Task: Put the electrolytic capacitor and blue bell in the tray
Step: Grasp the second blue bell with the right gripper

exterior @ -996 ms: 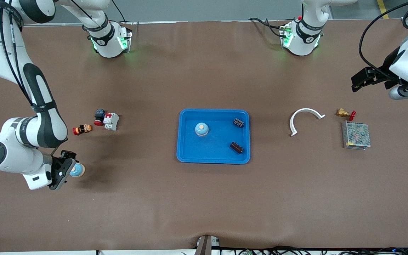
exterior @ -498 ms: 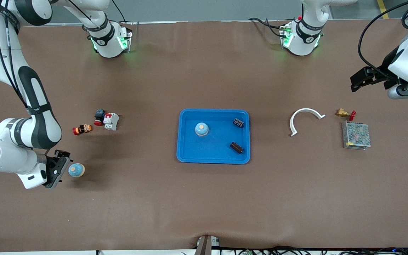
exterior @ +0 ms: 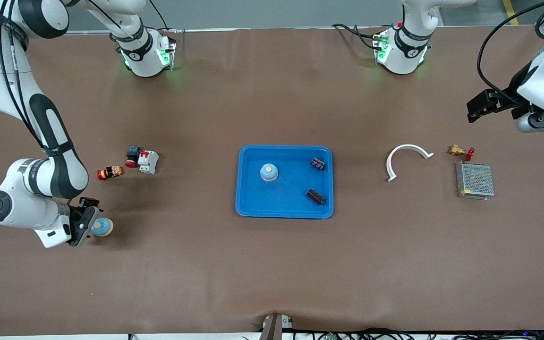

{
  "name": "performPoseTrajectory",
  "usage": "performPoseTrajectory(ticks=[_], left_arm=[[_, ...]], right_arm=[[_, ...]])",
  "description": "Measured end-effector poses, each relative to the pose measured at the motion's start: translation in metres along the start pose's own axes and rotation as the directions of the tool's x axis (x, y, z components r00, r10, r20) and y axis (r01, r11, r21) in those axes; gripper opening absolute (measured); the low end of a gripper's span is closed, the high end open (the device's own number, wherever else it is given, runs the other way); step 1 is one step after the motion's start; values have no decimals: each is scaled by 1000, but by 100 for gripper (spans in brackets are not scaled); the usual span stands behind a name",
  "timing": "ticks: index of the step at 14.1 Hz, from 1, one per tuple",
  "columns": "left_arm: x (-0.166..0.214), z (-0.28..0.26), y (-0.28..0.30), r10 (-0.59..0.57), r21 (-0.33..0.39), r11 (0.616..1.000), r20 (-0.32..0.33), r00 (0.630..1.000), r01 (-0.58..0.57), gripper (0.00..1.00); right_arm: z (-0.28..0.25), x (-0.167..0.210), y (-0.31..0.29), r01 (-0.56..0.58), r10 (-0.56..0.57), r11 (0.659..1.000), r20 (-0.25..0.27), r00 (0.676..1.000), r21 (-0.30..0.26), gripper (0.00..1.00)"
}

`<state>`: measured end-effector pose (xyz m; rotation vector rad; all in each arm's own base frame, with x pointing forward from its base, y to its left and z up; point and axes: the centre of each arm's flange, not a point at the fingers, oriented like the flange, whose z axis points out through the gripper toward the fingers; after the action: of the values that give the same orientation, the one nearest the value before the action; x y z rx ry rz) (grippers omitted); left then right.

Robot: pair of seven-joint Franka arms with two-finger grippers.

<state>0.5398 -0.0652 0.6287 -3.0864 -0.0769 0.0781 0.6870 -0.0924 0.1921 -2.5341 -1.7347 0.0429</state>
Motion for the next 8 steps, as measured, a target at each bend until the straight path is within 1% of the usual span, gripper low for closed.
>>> performPoseTrajectory(ticks=[3,8], left_arm=[[0,0,2,4,0,1000,0,1000,-4,100],[6,-5,6,9,-4,1000,-18,1000,-9,100]], right_arm=[[4,2,-2,3,-3,1000,-4,1000,-4,100],[8,5,-5,8,-8,1000,-11,1000,-14,100]])
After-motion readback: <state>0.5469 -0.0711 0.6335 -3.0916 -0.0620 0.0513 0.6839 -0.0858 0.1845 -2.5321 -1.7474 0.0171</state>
